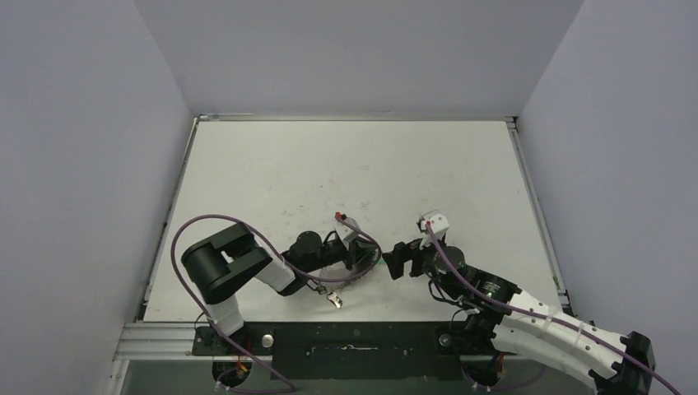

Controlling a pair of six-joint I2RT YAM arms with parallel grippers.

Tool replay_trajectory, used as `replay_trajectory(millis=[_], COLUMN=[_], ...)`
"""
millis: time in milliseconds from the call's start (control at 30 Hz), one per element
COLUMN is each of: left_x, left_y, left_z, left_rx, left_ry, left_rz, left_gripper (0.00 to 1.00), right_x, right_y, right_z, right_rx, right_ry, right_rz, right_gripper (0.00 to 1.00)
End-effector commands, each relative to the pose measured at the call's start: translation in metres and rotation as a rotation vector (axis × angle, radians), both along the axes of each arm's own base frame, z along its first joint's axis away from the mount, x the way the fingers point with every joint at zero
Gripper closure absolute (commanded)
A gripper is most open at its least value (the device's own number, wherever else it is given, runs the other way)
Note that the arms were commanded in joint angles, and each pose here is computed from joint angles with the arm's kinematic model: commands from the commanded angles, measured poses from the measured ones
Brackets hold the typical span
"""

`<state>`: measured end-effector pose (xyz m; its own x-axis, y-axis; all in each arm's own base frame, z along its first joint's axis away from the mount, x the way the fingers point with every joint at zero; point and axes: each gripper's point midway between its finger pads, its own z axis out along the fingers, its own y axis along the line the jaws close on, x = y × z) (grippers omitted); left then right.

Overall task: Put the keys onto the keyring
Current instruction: Place the keyring at the center of the board.

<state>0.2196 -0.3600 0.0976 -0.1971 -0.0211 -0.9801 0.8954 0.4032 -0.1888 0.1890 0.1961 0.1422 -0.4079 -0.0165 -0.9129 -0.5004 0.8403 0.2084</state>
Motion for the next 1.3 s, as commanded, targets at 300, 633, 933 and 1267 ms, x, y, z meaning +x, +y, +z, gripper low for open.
replay_trajectory(millis=[300,633,933,1267], left_x=[0.02,0.015,-0.006,-0.032], left_y=[-0.01,0.014,0.043,0.083], left_z=[0.003,0.0,0.001,0.003], left_rx=[-0.116,-0.022,0.085,0.168], left_ry=[-0.021,-0.037,0.017,0.096], left_rz=[0.02,0.064,0.071,0.114], left_gripper=[0.83,0.53,0.48,0.47], right_x=[0.007,0.005,0.011,0.015], right_y=[0.001,0.011,0.022,0.045], right_z=[-0.053,-0.058,-0.073,-0.096], right_rx=[-0.103,-0.058,0.004,0.269], right_ry=[0.197,0.207,0.285,0.522], right_rz=[-0.12,-0.085,-0.08,0.001], right_gripper=[0.12,0.31,0.39,0.59])
